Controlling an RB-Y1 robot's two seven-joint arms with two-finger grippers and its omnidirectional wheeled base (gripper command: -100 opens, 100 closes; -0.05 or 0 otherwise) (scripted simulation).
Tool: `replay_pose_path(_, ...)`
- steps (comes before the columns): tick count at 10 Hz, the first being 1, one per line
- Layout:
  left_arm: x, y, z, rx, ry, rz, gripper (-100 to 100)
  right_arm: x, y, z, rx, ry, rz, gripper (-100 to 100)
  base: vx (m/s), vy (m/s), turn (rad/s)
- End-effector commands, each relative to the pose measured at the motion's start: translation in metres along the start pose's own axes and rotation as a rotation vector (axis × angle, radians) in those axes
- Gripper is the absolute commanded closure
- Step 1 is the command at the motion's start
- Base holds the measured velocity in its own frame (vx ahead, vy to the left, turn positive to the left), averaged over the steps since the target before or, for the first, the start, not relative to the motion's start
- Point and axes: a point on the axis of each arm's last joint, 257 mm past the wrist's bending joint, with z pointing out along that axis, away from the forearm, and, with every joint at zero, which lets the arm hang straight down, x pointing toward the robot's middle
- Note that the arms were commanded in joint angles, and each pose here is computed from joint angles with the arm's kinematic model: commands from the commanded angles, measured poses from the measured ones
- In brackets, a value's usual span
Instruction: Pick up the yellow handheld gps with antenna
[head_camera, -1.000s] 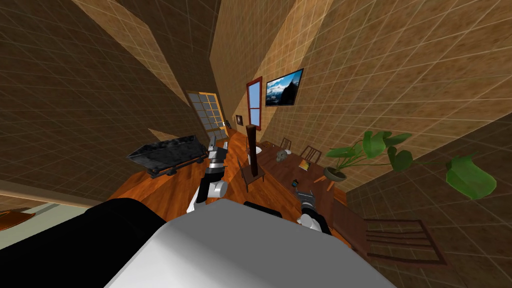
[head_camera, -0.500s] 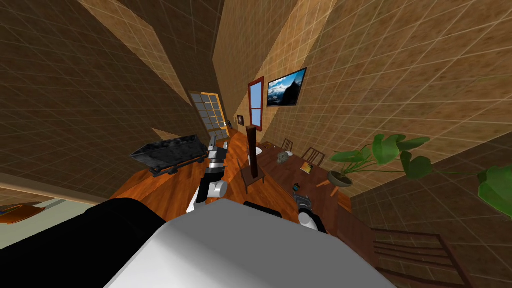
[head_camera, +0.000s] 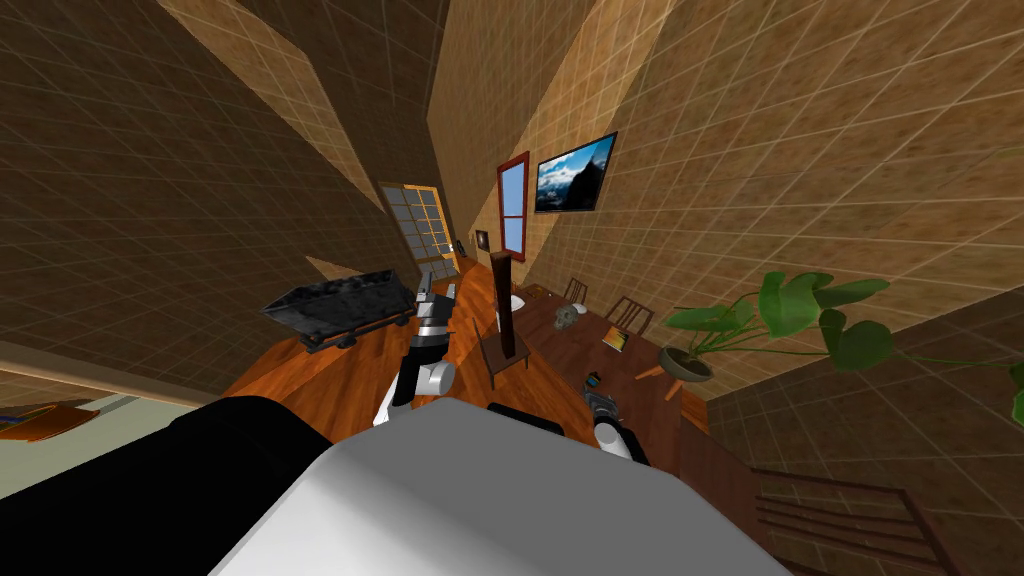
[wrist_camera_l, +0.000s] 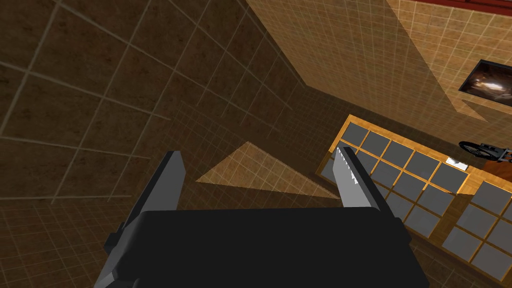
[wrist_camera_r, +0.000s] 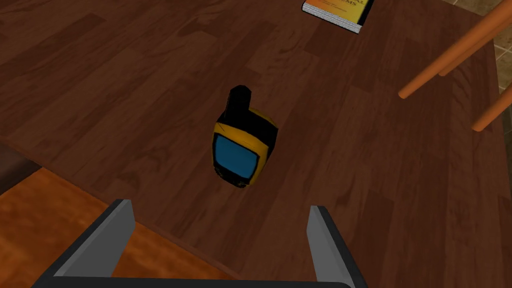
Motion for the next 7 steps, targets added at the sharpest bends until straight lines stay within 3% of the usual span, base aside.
replay_pose_path(1,0.0,0.0,0.0,0.0,0.0,0.0,0,-0.007,-0.004,0.005,0.008,-0.032,0.049,-100,0.068,-0.054,0.039)
replay_pose_path(4,0.0,0.0,0.0,0.0,0.0,0.0,0,-0.015,-0.011,0.013,0.021,-0.077,0.127,-100,0.08,-0.054,0.037)
replay_pose_path(7,0.0,0.0,0.0,0.0,0.0,0.0,0,-0.017,-0.012,0.015,0.023,-0.087,0.142,-100,0.074,-0.083,0.016)
